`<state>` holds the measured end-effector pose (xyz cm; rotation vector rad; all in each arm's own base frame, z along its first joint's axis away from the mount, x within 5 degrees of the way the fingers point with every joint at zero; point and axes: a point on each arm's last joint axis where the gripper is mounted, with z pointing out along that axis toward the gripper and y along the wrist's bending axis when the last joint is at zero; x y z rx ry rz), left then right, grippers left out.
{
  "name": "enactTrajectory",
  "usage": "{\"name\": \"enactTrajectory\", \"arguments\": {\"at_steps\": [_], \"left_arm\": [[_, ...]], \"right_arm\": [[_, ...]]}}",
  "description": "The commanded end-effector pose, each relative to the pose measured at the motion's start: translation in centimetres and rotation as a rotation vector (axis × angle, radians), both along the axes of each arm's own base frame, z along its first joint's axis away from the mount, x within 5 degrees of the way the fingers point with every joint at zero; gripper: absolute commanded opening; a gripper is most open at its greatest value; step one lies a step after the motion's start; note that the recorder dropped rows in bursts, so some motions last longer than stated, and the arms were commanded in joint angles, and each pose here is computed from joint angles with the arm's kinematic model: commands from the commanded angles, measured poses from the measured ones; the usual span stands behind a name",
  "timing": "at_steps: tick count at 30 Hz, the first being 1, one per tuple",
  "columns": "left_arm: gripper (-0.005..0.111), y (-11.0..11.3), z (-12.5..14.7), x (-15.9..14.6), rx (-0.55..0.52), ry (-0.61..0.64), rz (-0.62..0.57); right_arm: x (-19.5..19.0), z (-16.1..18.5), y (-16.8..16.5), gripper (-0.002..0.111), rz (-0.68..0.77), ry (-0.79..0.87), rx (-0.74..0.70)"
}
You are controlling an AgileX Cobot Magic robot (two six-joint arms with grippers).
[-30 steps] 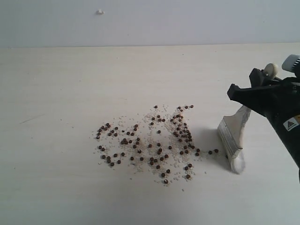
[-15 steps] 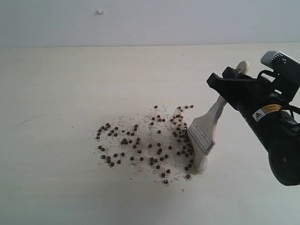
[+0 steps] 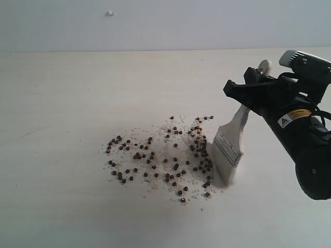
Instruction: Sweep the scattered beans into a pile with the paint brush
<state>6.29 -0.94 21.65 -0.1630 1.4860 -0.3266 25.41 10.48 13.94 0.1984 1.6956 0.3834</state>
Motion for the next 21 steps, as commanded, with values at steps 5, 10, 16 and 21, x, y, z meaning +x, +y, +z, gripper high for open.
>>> {"name": "enactTrajectory", "arguments": {"at_steps": [5, 10, 16, 21], "left_arm": [[0.0, 0.0, -0.1, 0.0, -0.006, -0.005, -0.004], [0.0, 0.0, -0.1, 0.0, -0.006, -0.005, -0.004], [0.0, 0.0, -0.1, 0.0, -0.006, -0.005, -0.004], [0.0, 0.0, -0.1, 0.0, -0.006, -0.005, -0.004]], "right_arm": [[-0.4, 2.5, 0.4, 0.0, 0.059, -0.087, -0.029], [-0.4, 3.4, 0.0, 0.0, 0.032, -0.15, -0.185], [1.1, 4.7, 0.3, 0.0, -0.025, -0.21, -0.253], [3.2, 5.2, 1.5, 0.0, -0.031, -0.252, -0.282]]}}
